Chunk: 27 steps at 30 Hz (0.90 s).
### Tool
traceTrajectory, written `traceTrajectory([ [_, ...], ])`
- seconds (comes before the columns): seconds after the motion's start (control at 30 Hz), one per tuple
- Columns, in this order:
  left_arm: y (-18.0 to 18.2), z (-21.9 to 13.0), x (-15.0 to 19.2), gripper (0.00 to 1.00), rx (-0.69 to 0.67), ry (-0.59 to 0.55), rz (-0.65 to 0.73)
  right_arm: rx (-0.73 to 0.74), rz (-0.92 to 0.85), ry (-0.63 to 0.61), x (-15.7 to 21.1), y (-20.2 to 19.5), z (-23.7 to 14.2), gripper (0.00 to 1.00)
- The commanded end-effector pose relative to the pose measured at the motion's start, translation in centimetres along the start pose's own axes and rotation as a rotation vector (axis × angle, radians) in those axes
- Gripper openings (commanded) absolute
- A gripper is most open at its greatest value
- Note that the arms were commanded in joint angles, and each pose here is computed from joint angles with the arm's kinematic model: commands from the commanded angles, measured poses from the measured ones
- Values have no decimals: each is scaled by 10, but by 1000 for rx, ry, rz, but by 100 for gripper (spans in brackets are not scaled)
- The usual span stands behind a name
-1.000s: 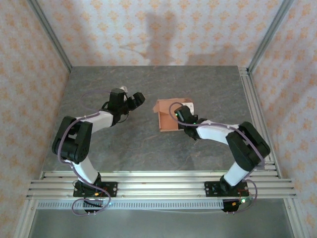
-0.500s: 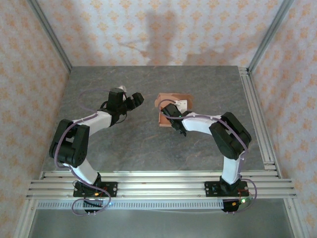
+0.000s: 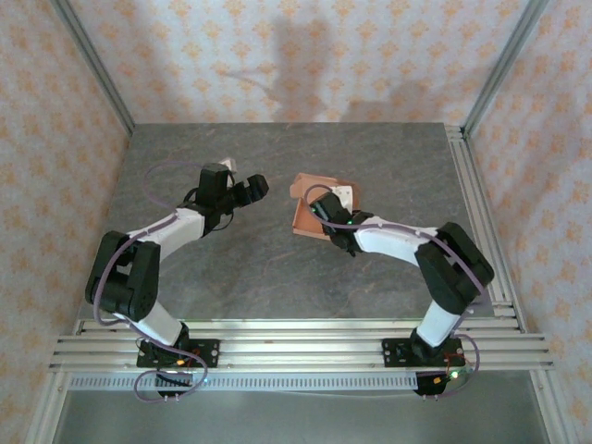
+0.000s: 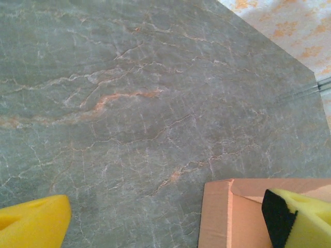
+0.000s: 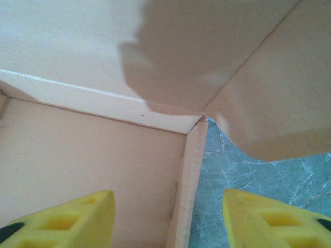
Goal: Fold the paper box
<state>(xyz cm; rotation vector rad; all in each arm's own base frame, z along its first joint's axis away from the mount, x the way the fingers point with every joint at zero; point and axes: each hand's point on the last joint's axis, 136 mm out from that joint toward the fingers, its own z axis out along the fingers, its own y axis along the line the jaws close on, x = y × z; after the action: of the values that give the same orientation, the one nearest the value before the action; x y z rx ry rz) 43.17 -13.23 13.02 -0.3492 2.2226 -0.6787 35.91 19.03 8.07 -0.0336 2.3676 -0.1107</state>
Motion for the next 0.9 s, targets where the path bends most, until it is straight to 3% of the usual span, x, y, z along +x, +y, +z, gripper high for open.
traceTrajectory([
  [0.0, -23, -13, -15, 97, 32, -37, 139, -78, 12, -41, -10, 0, -16, 63],
  [0.17, -55, -15, -9, 96, 143, 25, 382, -247, -29, -78, -21, 1, -46, 70],
  [0.4, -102, -18, 27, 96, 247, 198, 869, -389, 12, -89, -39, -29, -74, 71],
  [0.57, -117, -2, 31, 91, 267, 307, 991, -357, 19, -102, -48, -52, -83, 71],
  [0.77, -105, 20, 31, 66, 249, 393, 1108, -353, 16, -90, -44, -57, -81, 71],
  [0.87, -104, 27, 27, 59, 265, 396, 1115, -369, 24, -90, -42, -54, -81, 71],
])
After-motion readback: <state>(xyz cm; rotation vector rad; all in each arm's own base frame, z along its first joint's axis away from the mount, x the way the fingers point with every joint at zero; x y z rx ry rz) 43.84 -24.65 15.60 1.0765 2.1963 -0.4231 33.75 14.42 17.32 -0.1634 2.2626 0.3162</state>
